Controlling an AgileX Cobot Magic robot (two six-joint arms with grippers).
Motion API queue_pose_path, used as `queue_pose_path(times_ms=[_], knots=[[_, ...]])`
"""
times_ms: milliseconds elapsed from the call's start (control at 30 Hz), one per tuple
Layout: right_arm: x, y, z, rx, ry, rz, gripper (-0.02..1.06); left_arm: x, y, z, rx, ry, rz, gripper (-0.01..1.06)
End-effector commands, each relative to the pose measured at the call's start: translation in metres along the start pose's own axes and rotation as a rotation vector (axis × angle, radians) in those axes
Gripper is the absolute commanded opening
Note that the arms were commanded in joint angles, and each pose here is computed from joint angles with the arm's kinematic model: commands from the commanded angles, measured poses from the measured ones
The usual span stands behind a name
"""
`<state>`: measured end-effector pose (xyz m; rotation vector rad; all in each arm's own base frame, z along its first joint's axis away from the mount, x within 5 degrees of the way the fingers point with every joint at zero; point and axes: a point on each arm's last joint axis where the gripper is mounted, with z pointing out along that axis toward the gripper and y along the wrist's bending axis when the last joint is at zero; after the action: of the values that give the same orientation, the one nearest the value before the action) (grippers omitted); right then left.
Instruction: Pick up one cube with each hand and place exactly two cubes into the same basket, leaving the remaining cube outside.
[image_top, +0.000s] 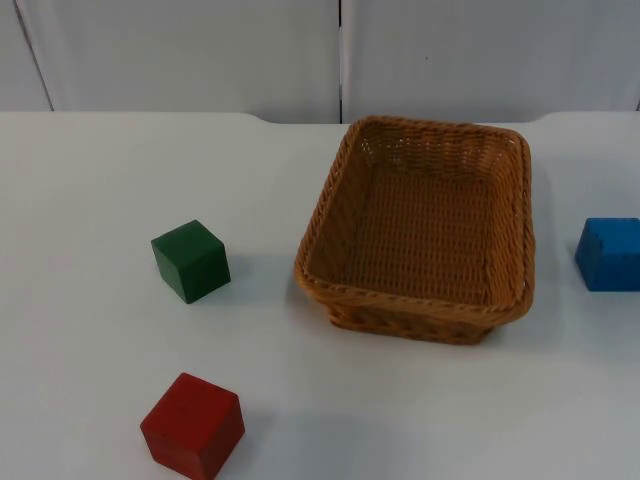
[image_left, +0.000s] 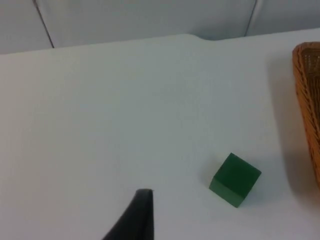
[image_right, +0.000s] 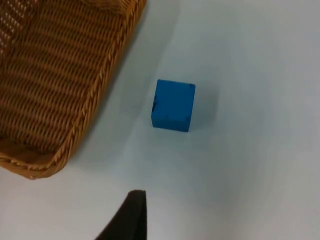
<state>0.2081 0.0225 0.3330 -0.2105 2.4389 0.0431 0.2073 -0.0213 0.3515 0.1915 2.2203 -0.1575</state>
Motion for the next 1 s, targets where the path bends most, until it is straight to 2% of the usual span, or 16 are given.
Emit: queue_pose_path(times_ms=[0,233,433,567,967], knots=[[-0.004,-0.002,0.005,0.008,-0.015,0.009,1.05,-0.006,0.000,0.002,0.010,-0.018,-0.002,1.05],[-0.011,-0.004,0.038,0.007,0.024,0.044,1.05,-0.023,-0.001,0.027,0.077,0.009,0.023,1.05],[-0.012,-0.004,0.067,0.005,0.085,0.046,1.05,-0.021,0.000,0.053,0.119,0.059,0.044,1.05],[-0.013,-0.005,0.095,-0.004,0.149,0.056,1.05,-0.014,-0.001,0.081,0.145,0.127,0.080,1.05],[-0.035,-0.007,0.130,-0.008,0.204,0.055,1.05,-0.016,-0.015,0.133,0.195,0.201,0.164,1.05]])
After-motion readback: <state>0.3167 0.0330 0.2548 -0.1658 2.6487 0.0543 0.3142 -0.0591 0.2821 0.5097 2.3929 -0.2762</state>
